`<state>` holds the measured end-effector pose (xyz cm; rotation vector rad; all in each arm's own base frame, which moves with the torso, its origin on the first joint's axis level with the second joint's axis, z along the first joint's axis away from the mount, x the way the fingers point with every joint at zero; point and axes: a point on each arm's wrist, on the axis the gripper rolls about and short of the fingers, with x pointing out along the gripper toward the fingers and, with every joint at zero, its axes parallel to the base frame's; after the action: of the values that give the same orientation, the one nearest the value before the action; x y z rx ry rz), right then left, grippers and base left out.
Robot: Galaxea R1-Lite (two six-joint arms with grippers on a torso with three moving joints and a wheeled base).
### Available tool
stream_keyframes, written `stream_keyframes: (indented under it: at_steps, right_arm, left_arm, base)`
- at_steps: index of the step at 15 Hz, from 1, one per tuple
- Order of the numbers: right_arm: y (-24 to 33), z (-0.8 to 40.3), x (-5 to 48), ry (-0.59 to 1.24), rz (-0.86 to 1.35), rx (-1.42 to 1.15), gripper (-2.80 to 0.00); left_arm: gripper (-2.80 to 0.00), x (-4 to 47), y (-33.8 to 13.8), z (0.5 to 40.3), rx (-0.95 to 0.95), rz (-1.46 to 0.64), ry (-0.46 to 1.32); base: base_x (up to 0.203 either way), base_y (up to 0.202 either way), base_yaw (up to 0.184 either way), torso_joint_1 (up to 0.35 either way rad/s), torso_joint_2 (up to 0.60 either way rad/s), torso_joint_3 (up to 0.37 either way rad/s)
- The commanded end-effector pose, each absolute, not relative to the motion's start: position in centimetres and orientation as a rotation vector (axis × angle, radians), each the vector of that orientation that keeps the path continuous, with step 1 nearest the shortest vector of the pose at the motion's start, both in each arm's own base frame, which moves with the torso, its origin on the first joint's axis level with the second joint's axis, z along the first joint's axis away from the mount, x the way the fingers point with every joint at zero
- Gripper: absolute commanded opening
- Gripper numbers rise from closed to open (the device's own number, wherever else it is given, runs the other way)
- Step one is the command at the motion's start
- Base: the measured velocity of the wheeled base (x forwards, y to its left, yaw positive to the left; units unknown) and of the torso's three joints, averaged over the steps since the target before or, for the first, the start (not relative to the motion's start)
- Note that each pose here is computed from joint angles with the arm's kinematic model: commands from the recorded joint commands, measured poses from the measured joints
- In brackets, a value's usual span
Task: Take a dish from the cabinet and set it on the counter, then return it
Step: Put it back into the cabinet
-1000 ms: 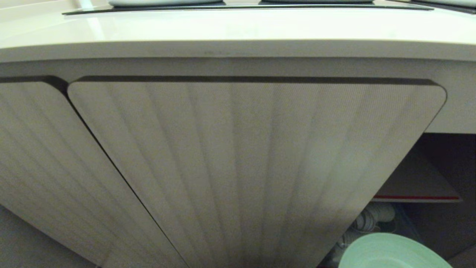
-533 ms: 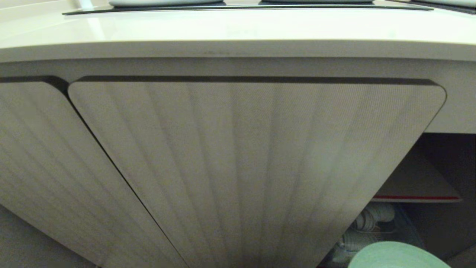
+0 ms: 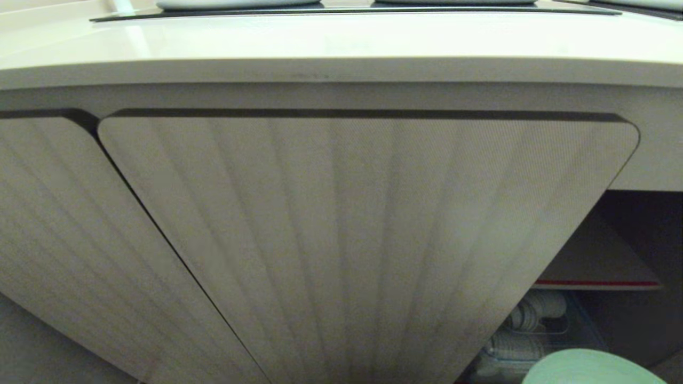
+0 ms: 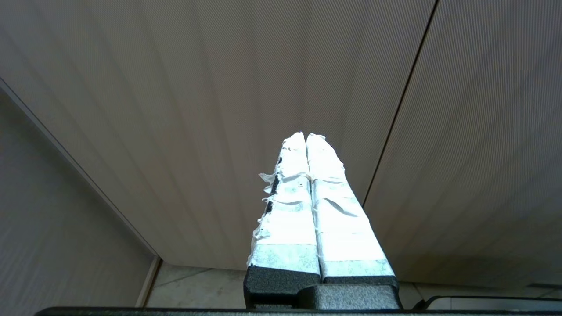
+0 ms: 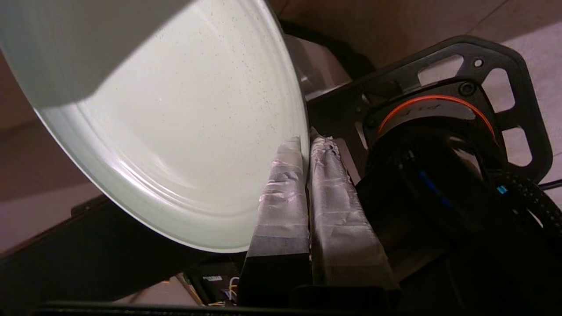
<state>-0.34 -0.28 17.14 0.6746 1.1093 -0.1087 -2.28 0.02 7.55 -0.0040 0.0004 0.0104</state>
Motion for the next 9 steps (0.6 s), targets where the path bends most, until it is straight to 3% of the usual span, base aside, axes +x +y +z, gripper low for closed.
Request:
stream_keyframes:
  at_steps: [1,9]
  right_arm:
    - [-0.44,16.99,-0.59,1.112,-0.137,0.698,-2.8]
    - [-0.48,16.98,-0.45,1.068,-0.241,0.798,-2.8]
  left_arm:
    - [-2.8,-2.28,0.02,7.55,-0.005,0.011,0.0]
    - [-2.8,-2.28,0.02,7.55,-0.005,0.011,0.0]
  base:
    - [0.0,0.0,0.0,0.0,0.0,0.0]
    - [0.0,0.0,0.0,0.0,0.0,0.0]
